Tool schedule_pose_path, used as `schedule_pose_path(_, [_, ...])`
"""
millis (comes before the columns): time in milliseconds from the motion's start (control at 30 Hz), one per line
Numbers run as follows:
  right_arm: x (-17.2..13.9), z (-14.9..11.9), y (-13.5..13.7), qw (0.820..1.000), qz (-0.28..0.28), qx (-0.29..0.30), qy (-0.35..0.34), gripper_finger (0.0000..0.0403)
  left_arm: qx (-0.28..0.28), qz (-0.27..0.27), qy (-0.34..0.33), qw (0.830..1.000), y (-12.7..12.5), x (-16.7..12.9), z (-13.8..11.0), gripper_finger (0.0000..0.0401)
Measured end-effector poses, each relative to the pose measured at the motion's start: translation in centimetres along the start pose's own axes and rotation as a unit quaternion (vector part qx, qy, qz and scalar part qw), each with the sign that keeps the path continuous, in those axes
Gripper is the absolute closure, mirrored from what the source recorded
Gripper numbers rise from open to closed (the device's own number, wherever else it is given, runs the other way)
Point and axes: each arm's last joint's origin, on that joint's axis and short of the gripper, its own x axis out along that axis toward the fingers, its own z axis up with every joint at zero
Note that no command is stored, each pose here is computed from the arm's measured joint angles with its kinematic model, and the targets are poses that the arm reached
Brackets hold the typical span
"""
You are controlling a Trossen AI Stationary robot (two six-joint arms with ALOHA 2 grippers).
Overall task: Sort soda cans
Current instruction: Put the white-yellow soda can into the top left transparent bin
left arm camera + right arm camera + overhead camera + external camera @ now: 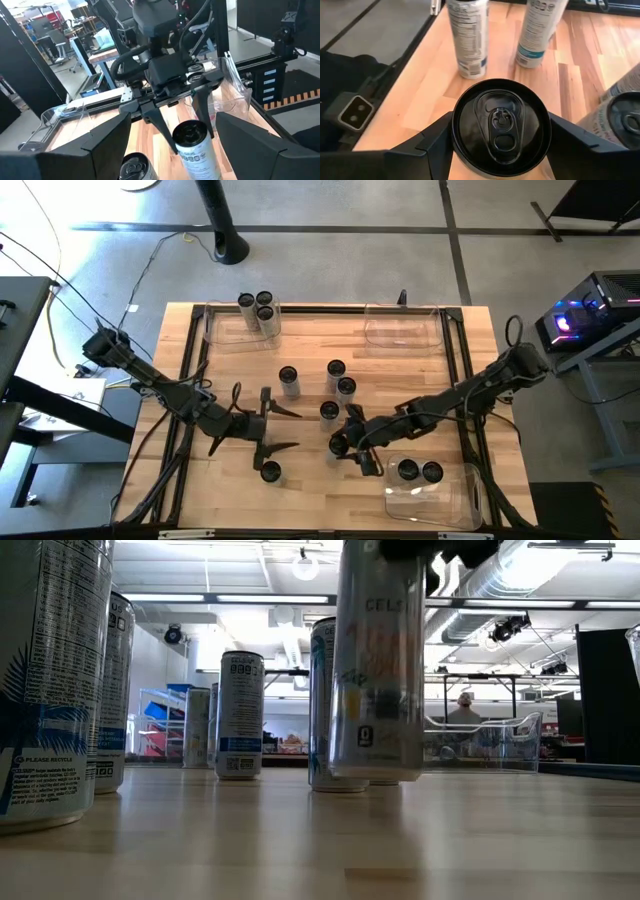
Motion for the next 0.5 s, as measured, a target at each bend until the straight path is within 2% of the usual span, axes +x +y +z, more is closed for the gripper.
schedule_pose_path(133, [0.47,-0.24,-0.43,1.0,-0.006,0.003,0.007,0.0164,0.002,-0.001,0.003,1.0,0.0,-0.01,-0.05,0.0114])
schedule_pose_path(300, [0.61,-0.25,-0.49,1.0,-0.014,0.003,0.004,0.0103,0.004,-0.001,0.007,1.0,-0.02,-0.02,-0.14,0.0114])
schedule_pose_path(500, [0.57,0.04,-0.45,1.0,-0.013,0.006,-0.008,0.0087,-0.001,-0.002,0.013,1.0,-0.03,-0.01,-0.27,0.0114])
